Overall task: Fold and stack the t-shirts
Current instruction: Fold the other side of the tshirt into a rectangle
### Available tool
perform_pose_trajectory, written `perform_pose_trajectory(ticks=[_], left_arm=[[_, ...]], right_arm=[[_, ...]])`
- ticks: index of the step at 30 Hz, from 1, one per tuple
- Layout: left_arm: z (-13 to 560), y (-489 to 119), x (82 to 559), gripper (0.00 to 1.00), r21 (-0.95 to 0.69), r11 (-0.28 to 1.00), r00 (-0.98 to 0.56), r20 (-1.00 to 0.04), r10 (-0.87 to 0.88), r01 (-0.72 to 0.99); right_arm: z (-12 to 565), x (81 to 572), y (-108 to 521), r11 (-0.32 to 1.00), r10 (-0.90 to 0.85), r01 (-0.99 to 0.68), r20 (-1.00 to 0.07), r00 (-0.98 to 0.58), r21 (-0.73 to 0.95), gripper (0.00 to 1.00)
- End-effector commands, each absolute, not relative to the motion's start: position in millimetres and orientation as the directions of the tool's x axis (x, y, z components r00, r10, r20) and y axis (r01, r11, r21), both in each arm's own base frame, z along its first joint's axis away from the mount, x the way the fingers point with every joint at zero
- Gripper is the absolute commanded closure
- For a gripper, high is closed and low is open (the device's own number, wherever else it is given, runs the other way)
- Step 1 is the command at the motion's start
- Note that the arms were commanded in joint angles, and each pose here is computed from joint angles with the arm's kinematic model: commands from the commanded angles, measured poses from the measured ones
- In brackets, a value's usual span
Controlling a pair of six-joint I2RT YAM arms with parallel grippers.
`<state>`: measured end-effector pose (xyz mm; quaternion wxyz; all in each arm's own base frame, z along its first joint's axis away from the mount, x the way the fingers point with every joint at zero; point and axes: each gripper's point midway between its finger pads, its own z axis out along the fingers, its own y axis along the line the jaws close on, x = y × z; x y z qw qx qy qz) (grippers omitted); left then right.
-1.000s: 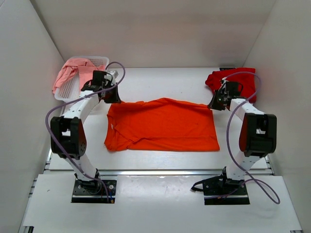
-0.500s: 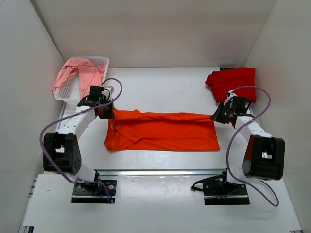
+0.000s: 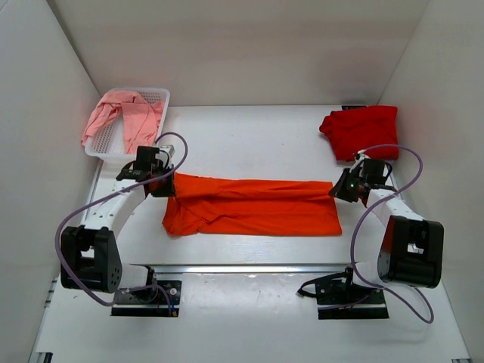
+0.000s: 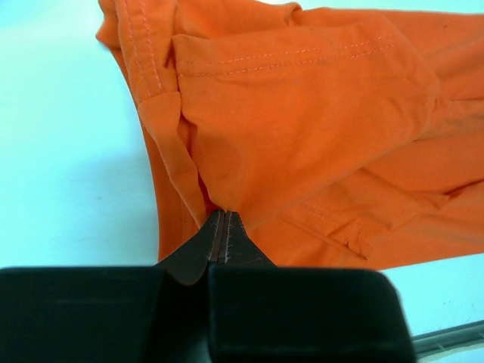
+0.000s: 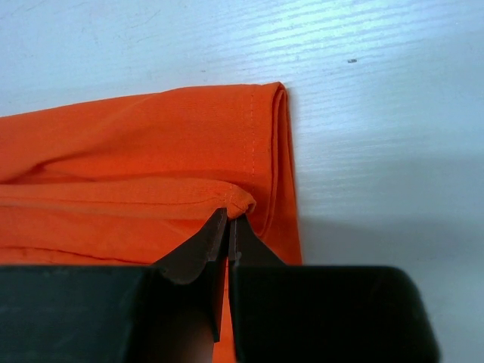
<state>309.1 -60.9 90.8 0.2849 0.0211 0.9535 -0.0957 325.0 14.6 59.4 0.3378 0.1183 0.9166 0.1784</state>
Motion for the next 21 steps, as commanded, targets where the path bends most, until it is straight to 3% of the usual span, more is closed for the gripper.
perform_pose_trajectory(ticks=[1, 4, 6, 7, 8, 9, 12, 13, 17, 18, 21], left_arm=[[98.2, -57.2, 300.4, 1.0, -0.159, 0.984, -0.82, -0.572, -0.021, 0.085], [96.1, -51.4, 293.6, 0.99, -0.156, 0.986, -0.816, -0.576, -0.051, 0.049], [96.5, -48.5, 291.4, 0.88, -0.157, 0.987, -0.808, -0.585, -0.069, 0.029], [93.6, -46.6, 289.8, 0.83, -0.153, 0.988, -0.809, -0.582, -0.075, 0.019], [94.6, -46.7, 289.0, 0.79, -0.152, 0.988, -0.803, -0.591, -0.076, 0.019], [96.9, -45.3, 289.8, 0.73, -0.157, 0.988, -0.797, -0.597, -0.091, 0.005], [104.0, -41.1, 292.7, 0.68, -0.143, 0.99, -0.772, -0.626, -0.104, -0.018], [107.5, -39.7, 294.1, 0.68, -0.14, 0.99, -0.763, -0.638, -0.106, -0.021], [122.5, -46.6, 297.2, 0.66, -0.149, 0.989, -0.741, -0.664, -0.104, -0.006], [124.8, -53.5, 296.8, 0.67, -0.171, 0.985, -0.742, -0.661, -0.107, 0.01], [113.4, -76.4, 288.8, 0.7, -0.206, 0.977, -0.768, -0.633, -0.095, 0.05]], right_arm=[[59.3, 328.4, 8.1, 0.911, 0.352, 0.13, -0.574, -0.74, 0.39, 1.0], [54.8, 314.9, 5.3, 0.9, 0.394, 0.202, -0.523, -0.756, 0.386, 1.0], [52.8, 300.6, 6.4, 0.89, 0.422, 0.248, -0.486, -0.765, 0.383, 0.98], [54.4, 299.3, 8.3, 0.879, 0.442, 0.262, -0.478, -0.759, 0.397, 0.91], [55.2, 292.1, 11.8, 0.873, 0.453, 0.273, -0.467, -0.76, 0.404, 0.74], [56.9, 287.0, 14.6, 0.879, 0.445, 0.268, -0.474, -0.76, 0.395, 0.65], [66.9, 280.1, 21.1, 0.893, 0.424, 0.247, -0.522, -0.74, 0.375, 0.63], [68.0, 281.5, 18.6, 0.889, 0.437, 0.261, -0.527, -0.729, 0.375, 0.63], [93.3, 305.5, 23.4, 0.919, 0.357, 0.138, -0.629, -0.69, 0.37, 0.85], [94.6, 314.1, 28.3, 0.923, 0.337, 0.116, -0.63, -0.7, 0.366, 0.85], [91.9, 338.8, 35.5, 0.941, 0.251, 0.039, -0.621, -0.743, 0.335, 1.0]])
